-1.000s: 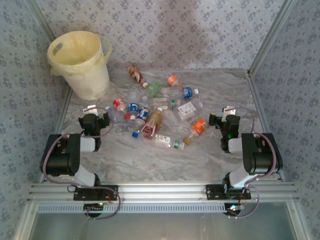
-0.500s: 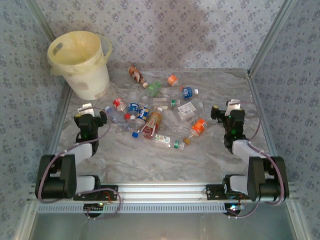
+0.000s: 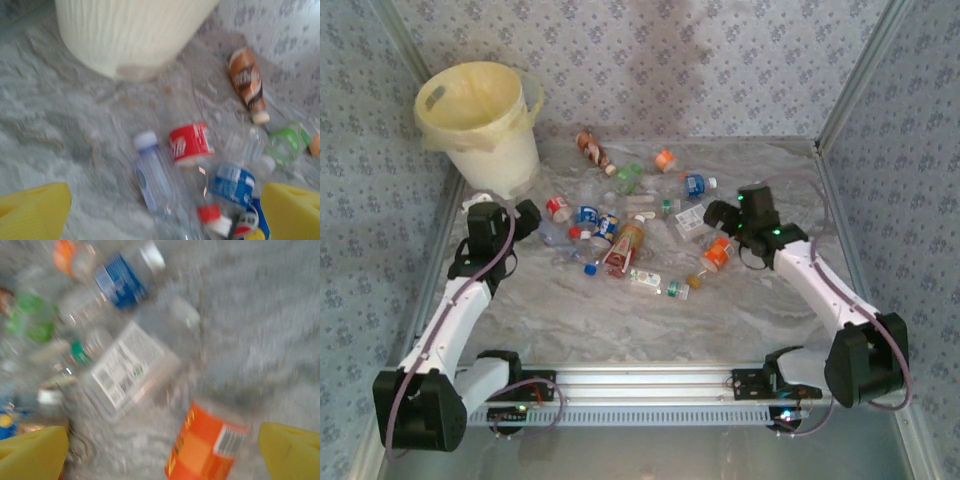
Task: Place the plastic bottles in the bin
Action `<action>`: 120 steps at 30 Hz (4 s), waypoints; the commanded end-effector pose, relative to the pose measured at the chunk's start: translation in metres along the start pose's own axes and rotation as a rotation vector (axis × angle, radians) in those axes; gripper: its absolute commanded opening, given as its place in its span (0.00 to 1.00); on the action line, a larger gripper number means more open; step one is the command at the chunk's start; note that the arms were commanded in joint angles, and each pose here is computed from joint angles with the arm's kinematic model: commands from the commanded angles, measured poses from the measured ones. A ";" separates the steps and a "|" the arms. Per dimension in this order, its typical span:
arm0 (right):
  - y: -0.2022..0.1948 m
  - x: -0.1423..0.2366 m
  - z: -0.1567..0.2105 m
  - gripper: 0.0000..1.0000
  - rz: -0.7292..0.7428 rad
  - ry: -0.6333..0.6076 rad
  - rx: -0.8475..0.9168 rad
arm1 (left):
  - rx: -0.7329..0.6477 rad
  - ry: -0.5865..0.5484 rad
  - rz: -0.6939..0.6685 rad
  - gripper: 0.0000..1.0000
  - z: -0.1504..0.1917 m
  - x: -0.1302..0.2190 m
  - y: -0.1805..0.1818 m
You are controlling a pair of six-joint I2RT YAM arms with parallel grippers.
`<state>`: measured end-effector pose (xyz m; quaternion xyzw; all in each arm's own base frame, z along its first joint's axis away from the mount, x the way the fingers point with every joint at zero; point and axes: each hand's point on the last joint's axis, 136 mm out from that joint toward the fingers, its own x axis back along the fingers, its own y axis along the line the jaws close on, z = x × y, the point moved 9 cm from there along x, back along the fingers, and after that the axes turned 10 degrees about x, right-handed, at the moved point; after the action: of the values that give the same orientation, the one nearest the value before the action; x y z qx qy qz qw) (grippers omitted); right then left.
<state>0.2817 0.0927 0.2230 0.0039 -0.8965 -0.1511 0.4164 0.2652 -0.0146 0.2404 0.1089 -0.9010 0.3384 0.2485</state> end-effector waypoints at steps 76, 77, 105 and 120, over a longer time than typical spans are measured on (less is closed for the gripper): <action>0.061 0.089 -0.046 1.00 -0.560 -0.437 0.012 | -0.306 0.064 0.253 0.52 -0.046 -0.032 -0.167; 0.054 0.087 -0.043 1.00 -0.522 -0.438 0.018 | -0.270 0.015 0.207 0.51 -0.065 -0.036 -0.162; 0.029 0.063 -0.024 1.00 -0.336 -0.393 0.044 | -0.091 -0.036 -0.155 0.61 -0.231 -0.157 -0.113; 0.029 0.052 -0.019 1.00 -0.325 -0.347 0.052 | -0.057 0.105 0.046 0.85 -0.219 -0.150 -0.133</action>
<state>0.2656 0.1103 0.2891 0.1400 -0.9453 -0.2027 0.2138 0.5389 0.0416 0.3574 0.0841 -0.8997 0.3162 0.2889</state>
